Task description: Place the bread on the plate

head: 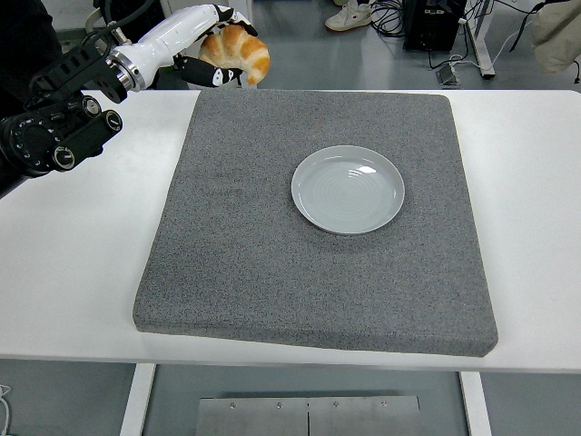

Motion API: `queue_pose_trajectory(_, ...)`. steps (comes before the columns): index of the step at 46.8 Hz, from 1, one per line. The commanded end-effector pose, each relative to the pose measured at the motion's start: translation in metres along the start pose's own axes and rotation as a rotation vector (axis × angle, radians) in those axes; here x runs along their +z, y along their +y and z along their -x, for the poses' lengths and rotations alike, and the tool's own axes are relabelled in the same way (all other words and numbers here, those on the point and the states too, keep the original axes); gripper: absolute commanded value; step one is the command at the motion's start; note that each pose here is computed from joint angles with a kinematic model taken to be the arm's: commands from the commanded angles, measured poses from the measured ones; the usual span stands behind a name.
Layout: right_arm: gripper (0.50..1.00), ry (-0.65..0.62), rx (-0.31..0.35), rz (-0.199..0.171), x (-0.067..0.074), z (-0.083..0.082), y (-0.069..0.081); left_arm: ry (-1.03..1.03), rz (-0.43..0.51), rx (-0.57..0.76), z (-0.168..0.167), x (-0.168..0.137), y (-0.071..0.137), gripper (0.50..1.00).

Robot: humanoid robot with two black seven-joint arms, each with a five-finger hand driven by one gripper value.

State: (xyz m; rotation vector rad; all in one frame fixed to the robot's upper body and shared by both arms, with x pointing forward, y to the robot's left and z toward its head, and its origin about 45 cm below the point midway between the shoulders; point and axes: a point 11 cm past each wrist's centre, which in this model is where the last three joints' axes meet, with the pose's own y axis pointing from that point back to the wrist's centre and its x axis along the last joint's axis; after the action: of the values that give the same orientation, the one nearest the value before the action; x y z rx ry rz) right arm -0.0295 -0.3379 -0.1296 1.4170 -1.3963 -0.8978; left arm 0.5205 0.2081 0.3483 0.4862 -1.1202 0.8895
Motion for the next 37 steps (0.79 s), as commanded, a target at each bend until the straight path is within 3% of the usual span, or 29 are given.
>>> queue_pose_trajectory(1,1.0,-0.001,0.001,0.0,0.0,0.0,0.0,-0.006,0.032,-0.012,0.003,0.014,-0.01,0.5)
queue_pose_trajectory(7,1.0,-0.001,0.001,0.0,0.0,0.0,0.0,0.0,0.065,-0.02,0.008,0.029,-0.019,0.5)
queue_pose_trajectory(18,1.0,-0.002,0.001,0.003,0.002,0.0,0.001,0.037,0.18,-0.066,0.043,0.088,-0.05,0.5)
queue_pose_trajectory(27,1.0,-0.001,0.0,0.006,0.003,0.0,0.001,0.067,0.25,-0.099,0.069,0.127,-0.063,0.5)
queue_pose_trajectory(37,1.0,-0.003,0.0,0.009,0.005,0.0,0.002,0.03,0.251,-0.139,0.085,0.122,-0.058,0.5)
